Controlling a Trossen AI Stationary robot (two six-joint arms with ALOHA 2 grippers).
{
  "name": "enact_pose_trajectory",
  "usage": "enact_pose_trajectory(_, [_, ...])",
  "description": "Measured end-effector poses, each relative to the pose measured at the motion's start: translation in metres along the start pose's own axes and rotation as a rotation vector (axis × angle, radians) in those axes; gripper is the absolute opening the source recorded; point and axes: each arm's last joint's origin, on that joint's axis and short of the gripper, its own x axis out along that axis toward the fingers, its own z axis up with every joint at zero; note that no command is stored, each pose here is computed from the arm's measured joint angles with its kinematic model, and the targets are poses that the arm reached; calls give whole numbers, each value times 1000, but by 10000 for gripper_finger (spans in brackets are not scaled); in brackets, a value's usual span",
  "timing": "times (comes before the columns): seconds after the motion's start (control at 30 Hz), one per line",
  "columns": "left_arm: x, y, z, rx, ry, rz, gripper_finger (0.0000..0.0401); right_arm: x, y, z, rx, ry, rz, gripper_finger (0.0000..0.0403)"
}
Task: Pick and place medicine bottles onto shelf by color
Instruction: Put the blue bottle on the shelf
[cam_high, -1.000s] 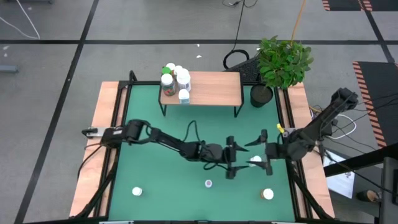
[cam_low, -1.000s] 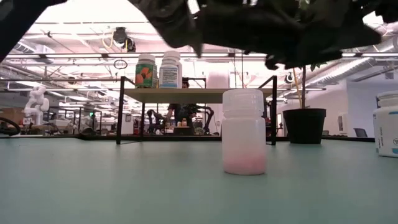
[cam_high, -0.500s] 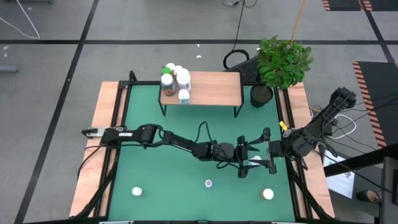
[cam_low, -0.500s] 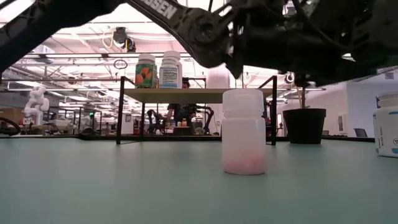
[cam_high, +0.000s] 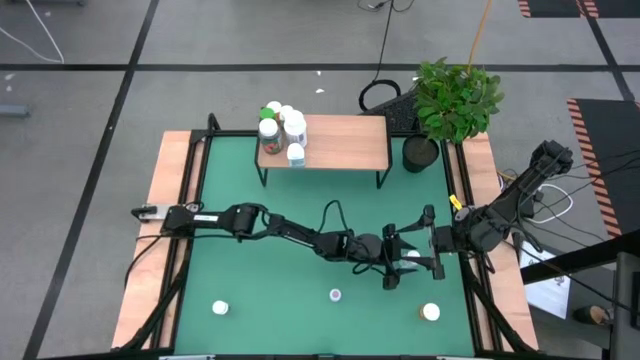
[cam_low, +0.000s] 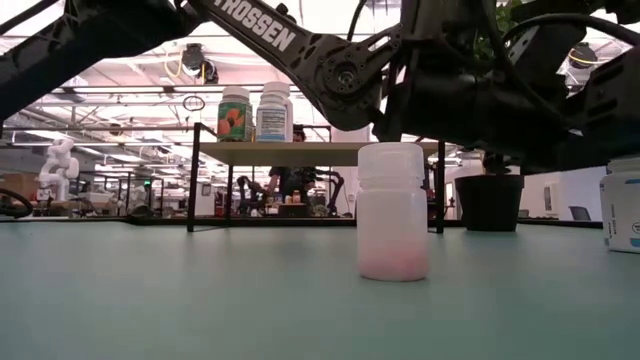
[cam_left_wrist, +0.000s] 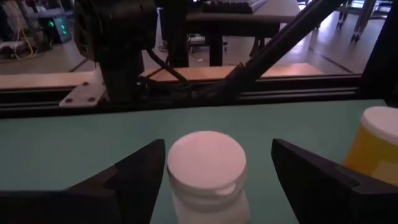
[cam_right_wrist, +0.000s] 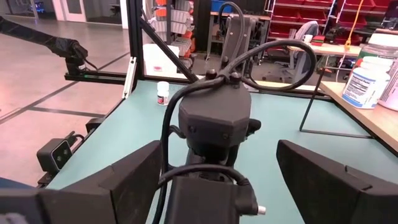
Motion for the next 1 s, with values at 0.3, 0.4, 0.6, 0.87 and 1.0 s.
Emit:
enact_pose_trajectory(0.3, [0, 3, -3, -5, 31, 20, 246, 0, 0, 0, 1, -1, 0, 312])
enact_pose_trajectory(0.4, [0, 4, -3, -6, 35, 24, 233, 0, 0, 1, 4, -5, 0, 312])
enact_pose_trajectory(0.6, [0, 7, -4, -4, 37, 28, 197, 0, 0, 1, 4, -5, -2, 312])
enact_pose_trajectory(0.87, [-8, 17, 23, 5, 68, 45, 185, -7, 4, 10, -2, -84, 43, 312])
enact_pose_trajectory(1.0, [-21, 25, 49, 22, 166, 60, 197, -14, 6, 17, -10, -145, 85, 312])
